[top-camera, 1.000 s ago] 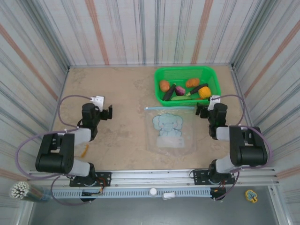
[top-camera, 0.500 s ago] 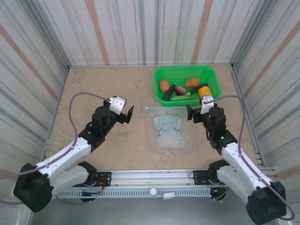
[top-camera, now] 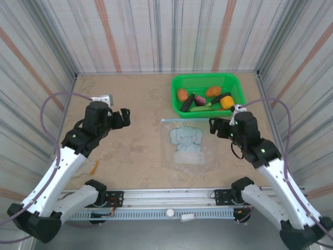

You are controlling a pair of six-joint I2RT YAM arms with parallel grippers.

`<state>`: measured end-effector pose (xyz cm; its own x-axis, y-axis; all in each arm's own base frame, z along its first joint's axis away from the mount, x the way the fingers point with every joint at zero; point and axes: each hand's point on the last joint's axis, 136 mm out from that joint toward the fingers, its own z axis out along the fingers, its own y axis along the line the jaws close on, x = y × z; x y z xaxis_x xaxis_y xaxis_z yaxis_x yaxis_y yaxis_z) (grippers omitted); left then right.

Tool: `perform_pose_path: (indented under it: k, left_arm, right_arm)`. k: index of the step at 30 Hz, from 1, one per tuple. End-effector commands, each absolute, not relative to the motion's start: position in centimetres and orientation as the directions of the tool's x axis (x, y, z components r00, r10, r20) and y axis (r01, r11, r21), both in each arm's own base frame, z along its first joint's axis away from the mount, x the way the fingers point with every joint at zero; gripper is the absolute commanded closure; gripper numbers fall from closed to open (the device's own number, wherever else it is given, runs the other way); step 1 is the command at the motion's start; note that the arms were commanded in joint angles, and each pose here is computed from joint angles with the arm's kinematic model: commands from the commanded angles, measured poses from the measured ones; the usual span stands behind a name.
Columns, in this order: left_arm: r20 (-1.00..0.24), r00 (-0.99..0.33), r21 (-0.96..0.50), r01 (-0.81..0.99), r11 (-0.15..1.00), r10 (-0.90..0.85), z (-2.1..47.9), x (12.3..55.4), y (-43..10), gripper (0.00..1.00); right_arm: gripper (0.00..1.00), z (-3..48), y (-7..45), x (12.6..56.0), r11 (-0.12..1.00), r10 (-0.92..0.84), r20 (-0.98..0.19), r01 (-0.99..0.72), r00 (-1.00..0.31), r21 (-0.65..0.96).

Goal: Place the food in the zip-top bag and seal the zipper

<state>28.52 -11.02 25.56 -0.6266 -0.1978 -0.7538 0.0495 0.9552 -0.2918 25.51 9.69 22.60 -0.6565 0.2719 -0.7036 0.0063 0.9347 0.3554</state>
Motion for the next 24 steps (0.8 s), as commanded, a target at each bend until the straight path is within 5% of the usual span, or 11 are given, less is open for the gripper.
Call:
perform_pose_path:
  k: [1, 10, 17, 24]
  left_arm:
    - [-0.569, -0.805, -0.402, 0.094, 0.911, -0.168, 20.8, 25.9, -15.3, 0.01]
    - [-0.306, -0.952, -0.65, 0.212, 0.73, 0.004, 13.8, 24.1, -27.5, 0.08]
    - [-0.083, -0.984, -0.546, 0.179, 0.818, 0.16, 6.2, 22.3, -31.5, 0.29]
    - [-0.1, -0.985, -0.391, 0.167, 0.905, 0.139, 4.4, 25.6, -29.2, 0.38]
  right_arm:
    - [0.05, 15.9, 9.2, 23.3, 0.945, 0.296, -0.519, 0.167, -0.802, 0.282]
    - [0.25, 8.6, 7.2, 23.1, 0.946, 0.325, -0.347, 0.304, -0.88, 0.115]
    - [0.51, 5.5, 7.9, 22.4, 0.941, 0.334, -0.238, 0.31, -0.912, 0.132]
    - [0.6, 3.5, 11.4, 20.4, 0.954, 0.251, -0.11, 0.227, -0.962, 0.197]
